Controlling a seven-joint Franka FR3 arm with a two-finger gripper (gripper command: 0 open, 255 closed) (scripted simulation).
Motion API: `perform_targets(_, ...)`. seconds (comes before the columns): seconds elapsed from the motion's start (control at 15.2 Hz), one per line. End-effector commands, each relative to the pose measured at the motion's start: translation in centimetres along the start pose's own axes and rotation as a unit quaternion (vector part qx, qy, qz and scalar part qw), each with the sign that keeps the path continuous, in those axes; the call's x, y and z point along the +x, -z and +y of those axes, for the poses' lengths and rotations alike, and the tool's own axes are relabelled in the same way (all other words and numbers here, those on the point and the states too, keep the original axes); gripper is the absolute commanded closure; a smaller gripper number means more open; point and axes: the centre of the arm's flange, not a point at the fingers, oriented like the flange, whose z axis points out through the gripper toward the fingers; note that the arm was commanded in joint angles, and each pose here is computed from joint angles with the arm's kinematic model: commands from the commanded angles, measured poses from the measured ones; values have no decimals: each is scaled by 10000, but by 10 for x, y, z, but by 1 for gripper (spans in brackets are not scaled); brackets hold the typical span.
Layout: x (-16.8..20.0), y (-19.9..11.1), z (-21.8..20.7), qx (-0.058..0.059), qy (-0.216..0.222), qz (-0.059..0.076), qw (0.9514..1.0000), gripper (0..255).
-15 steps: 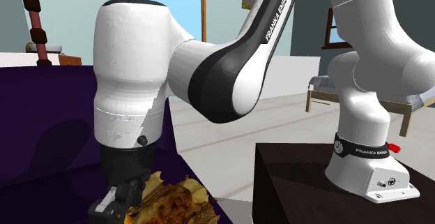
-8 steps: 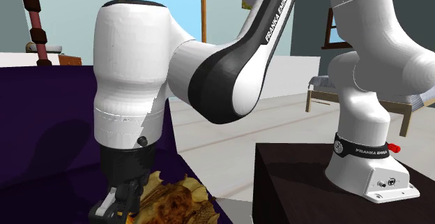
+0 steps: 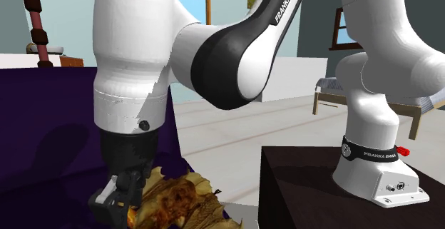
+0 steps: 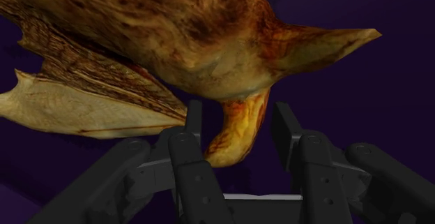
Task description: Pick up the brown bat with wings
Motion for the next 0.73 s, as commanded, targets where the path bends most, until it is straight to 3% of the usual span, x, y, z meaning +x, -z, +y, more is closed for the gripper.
perform_targets(0.0,2,11,0,0,1,2,10000,255)
perform_targets(0.66,10,53,3,0,1,2,10000,255)
